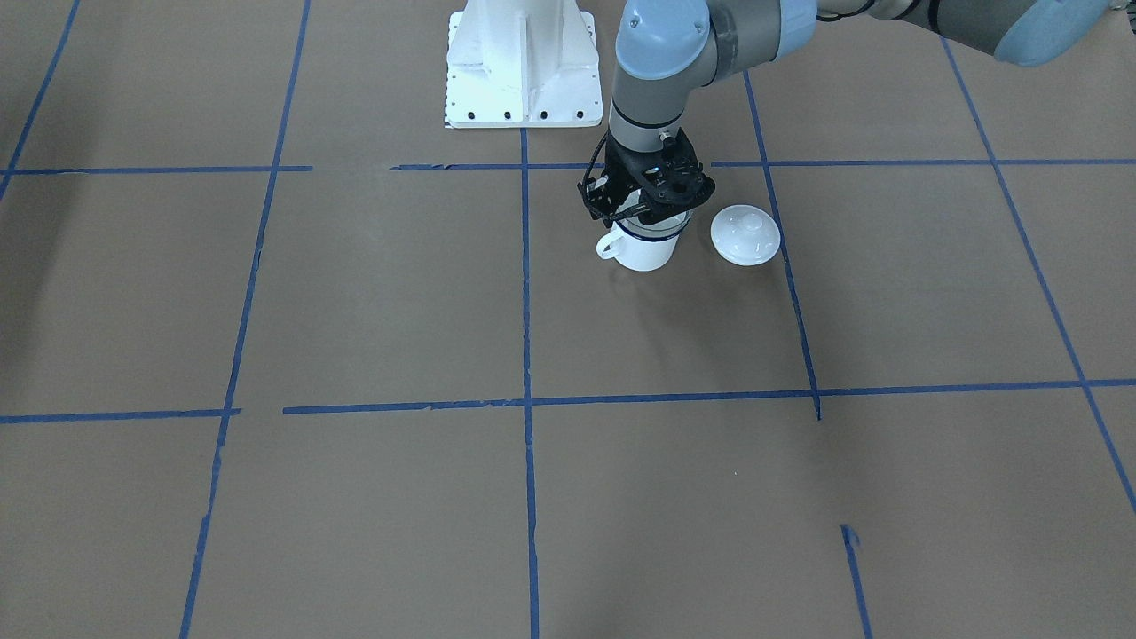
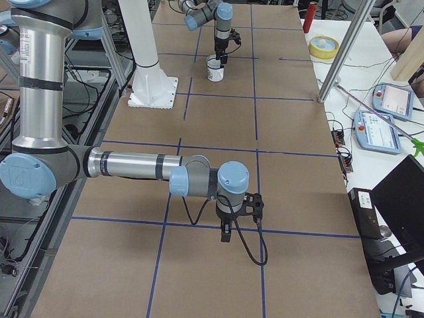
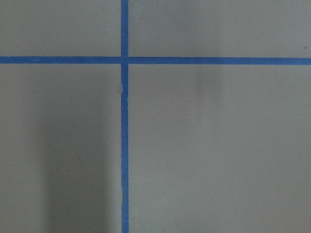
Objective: Remove funnel from cup
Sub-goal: 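Lower the left gripper and close it on the funnel stem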
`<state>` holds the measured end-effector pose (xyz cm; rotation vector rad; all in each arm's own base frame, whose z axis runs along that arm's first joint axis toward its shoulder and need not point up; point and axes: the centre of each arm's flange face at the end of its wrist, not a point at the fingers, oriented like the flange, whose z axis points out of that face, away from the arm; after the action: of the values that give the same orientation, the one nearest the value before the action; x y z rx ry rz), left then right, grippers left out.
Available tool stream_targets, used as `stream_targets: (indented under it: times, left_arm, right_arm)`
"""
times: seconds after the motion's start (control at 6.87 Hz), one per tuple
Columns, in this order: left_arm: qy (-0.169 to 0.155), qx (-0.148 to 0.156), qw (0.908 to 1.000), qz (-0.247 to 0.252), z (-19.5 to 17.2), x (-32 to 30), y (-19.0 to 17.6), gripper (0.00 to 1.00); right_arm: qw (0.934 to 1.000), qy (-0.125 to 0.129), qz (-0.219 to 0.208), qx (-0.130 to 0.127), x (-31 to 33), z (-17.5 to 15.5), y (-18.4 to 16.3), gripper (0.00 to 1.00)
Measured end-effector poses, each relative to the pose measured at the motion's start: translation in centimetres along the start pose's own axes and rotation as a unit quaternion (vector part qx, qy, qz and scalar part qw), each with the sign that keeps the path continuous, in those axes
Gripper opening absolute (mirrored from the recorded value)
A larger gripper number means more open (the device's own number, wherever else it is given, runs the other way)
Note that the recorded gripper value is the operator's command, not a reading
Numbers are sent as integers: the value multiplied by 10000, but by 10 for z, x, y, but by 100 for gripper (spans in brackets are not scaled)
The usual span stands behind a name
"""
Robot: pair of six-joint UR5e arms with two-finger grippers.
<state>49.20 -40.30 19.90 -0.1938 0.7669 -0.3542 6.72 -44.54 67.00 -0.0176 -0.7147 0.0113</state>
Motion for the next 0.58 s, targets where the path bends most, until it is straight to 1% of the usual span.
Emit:
stream_targets:
  times: [0.15,0.29,0.44,0.58]
  left_arm:
    - [-3,2,10000,0,1,0,0,34]
    - [-4,1,10000,1,1,0,0,10]
    - [-2,-2,10000,-1,1,0,0,0]
    - [20,-6,10000,-7,-1,1,1,0]
  right_arm:
    - [10000,0,0,0,0,0,0,100]
    - [10000,0,0,0,0,0,0,100]
    - [10000,0,0,0,0,0,0,100]
    - [10000,0,0,0,0,0,0,100]
